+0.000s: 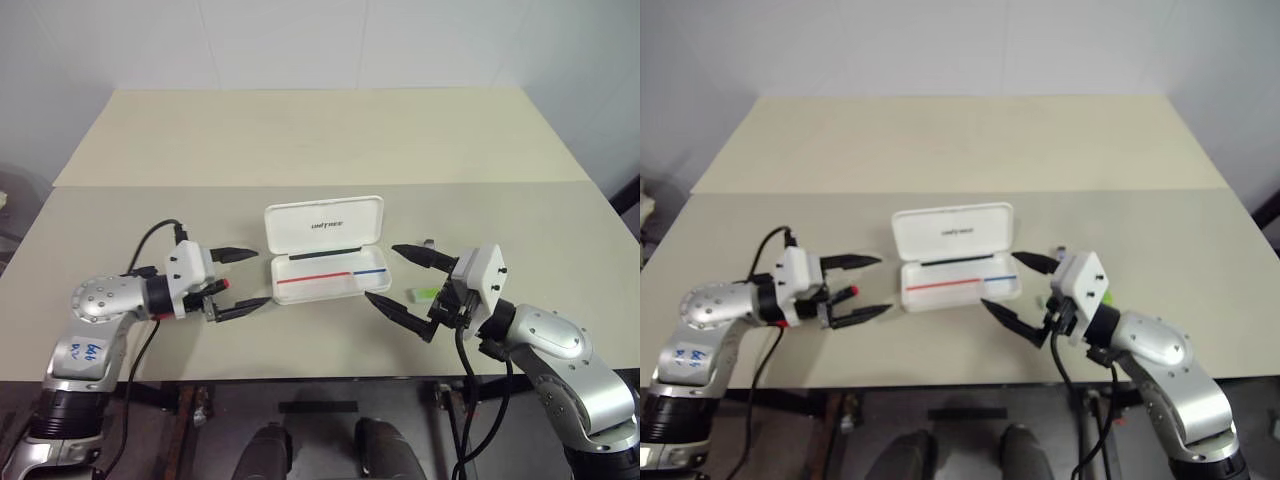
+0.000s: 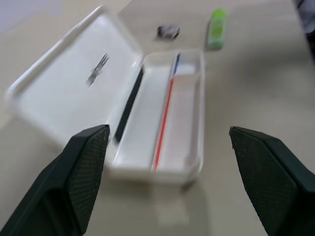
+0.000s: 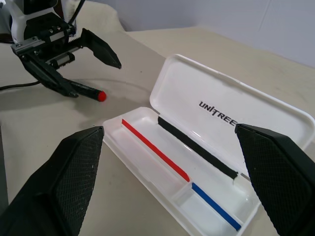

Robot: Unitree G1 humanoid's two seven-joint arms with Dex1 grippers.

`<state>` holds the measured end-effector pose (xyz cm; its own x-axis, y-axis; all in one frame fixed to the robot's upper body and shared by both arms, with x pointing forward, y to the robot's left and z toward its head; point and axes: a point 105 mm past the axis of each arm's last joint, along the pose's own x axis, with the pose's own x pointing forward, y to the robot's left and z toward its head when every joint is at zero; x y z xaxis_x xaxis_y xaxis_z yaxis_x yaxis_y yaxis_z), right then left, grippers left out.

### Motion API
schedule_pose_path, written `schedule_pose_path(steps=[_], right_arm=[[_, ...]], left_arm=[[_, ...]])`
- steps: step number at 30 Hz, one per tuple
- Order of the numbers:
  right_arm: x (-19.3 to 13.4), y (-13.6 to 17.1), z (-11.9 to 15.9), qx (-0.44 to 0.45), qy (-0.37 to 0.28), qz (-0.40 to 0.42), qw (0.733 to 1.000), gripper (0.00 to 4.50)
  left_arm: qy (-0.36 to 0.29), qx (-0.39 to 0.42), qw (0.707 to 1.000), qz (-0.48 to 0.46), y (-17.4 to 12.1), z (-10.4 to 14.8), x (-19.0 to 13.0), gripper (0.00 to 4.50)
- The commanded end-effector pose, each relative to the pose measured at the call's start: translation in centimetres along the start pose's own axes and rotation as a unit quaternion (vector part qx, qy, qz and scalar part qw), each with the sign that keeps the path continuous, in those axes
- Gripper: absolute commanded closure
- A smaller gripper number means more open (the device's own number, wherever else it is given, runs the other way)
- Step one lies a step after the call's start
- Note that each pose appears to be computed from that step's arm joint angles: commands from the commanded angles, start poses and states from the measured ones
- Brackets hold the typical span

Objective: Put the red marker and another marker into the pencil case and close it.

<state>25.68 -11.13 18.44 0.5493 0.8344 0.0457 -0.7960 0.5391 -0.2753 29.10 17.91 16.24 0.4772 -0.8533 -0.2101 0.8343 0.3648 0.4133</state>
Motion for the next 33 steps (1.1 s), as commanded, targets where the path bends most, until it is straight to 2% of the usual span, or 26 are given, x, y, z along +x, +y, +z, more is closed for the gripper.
schedule_pose_path(steps=[1, 8, 13, 19, 23, 31, 33], right_arm=[[0.2, 0.3, 0.6, -0.002, -0.017, 0.012, 1.000, 0.00], [0.4, 0.2, 0.6, 0.000, -0.017, 0.011, 1.000, 0.00], [0.3, 0.1, 0.5, -0.007, -0.009, 0.011, 1.000, 0.00], [0.1, -0.1, 0.6, -0.015, -0.005, 0.005, 1.000, 0.00], [-0.1, -0.1, 0.6, -0.016, -0.003, 0.003, 1.000, 0.00], [-0.3, 0.0, 0.8, -0.018, -0.003, -0.001, 1.000, 0.00], [-0.3, 0.0, 0.8, -0.018, -0.003, 0.000, 1.000, 0.00]], left_arm=[[0.034, 0.015, 0.999, 0.027, 1.8, -0.7, -2.5, 0.35], [0.150, -0.012, 0.987, 0.048, 3.6, -6.0, -5.9, 0.35], [0.181, -0.032, 0.982, 0.034, 3.4, -8.4, -5.4, 0.35], [0.204, -0.046, 0.978, 0.021, 3.1, -10.2, -4.2, 0.35], [0.213, -0.054, 0.975, 0.027, 2.9, -11.0, -4.1, 1.23], [0.226, -0.076, 0.971, 0.029, 1.9, -12.0, -4.3, 3.81], [0.222, -0.077, 0.972, 0.029, 1.7, -11.9, -4.2, 3.92]])
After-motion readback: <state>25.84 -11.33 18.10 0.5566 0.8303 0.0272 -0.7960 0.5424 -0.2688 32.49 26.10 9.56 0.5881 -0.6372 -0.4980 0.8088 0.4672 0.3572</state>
